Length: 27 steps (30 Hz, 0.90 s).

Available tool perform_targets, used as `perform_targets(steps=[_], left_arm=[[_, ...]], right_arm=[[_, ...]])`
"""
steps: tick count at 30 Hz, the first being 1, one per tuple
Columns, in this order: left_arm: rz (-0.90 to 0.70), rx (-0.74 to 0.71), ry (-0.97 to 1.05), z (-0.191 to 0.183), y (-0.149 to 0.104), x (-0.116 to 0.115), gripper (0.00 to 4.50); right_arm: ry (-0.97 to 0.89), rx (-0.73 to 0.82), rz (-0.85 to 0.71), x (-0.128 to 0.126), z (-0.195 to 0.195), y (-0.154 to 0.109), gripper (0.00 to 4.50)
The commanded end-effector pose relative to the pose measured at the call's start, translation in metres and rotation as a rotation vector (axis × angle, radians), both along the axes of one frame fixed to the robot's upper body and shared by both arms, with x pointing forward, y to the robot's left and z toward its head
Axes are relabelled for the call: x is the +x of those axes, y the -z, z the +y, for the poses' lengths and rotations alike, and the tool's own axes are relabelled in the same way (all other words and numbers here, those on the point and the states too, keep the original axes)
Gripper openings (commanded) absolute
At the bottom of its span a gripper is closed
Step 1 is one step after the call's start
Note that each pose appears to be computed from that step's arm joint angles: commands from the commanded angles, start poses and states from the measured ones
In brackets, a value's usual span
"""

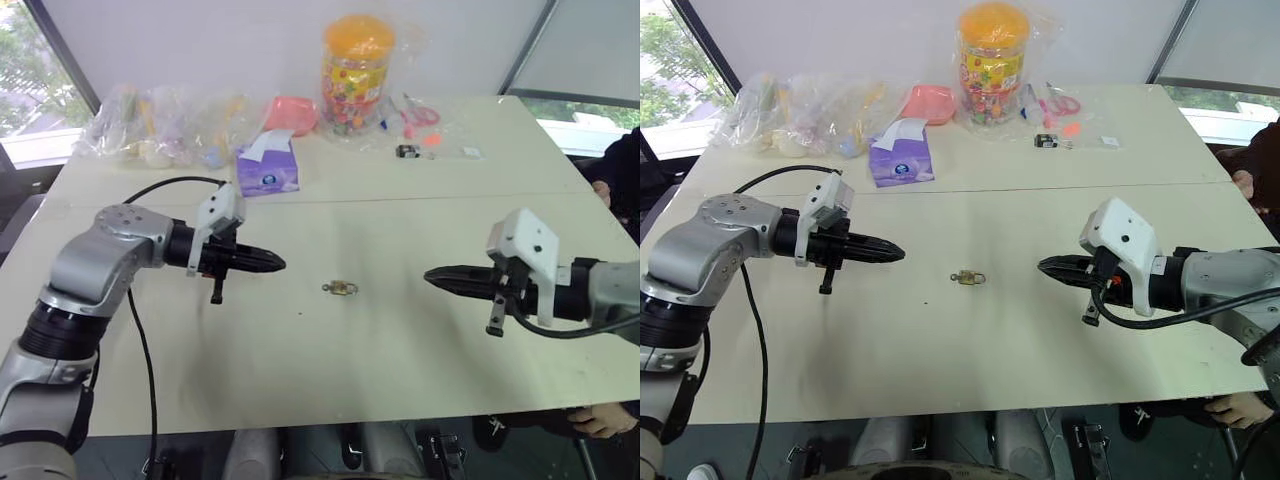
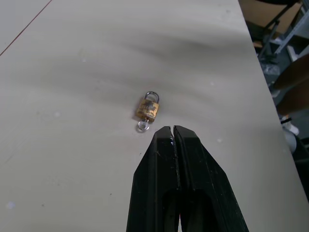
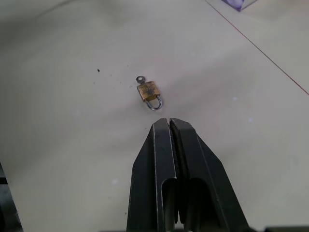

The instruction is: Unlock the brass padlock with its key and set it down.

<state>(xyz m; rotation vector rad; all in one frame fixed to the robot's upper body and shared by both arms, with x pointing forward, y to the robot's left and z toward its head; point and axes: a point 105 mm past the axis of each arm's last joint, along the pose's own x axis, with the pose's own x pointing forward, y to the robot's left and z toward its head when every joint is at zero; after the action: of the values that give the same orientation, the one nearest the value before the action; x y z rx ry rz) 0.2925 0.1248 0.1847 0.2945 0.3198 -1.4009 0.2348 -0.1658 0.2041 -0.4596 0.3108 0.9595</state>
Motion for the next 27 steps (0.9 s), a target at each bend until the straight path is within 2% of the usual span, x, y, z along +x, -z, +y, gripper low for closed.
perform_targets(steps=[1, 17, 19, 21, 27], left_arm=[[-0.053, -0.019, 0.013, 0.000, -0.016, -0.001, 0.04], [-0.048, -0.001, 0.031, 0.005, -0.007, -0.003, 0.04], [-0.054, 0.009, 0.037, 0.005, -0.004, -0.002, 0.00], [-0.059, 0.013, 0.040, 0.004, -0.002, 0.000, 0.00], [-0.077, 0.018, 0.041, 0.004, 0.000, 0.003, 0.00]], right_arm=[[-0.034, -0.010, -0.057, -0.001, 0.003, -0.010, 0.00], [-0.073, -0.038, -0.081, 0.008, 0.009, -0.008, 0.00], [-0.123, -0.011, -0.066, 0.014, 0.019, -0.006, 0.56], [-0.146, 0.003, -0.054, 0.022, 0.025, -0.003, 1.34], [-0.217, -0.021, 0.012, 0.042, 0.044, 0.017, 4.45]])
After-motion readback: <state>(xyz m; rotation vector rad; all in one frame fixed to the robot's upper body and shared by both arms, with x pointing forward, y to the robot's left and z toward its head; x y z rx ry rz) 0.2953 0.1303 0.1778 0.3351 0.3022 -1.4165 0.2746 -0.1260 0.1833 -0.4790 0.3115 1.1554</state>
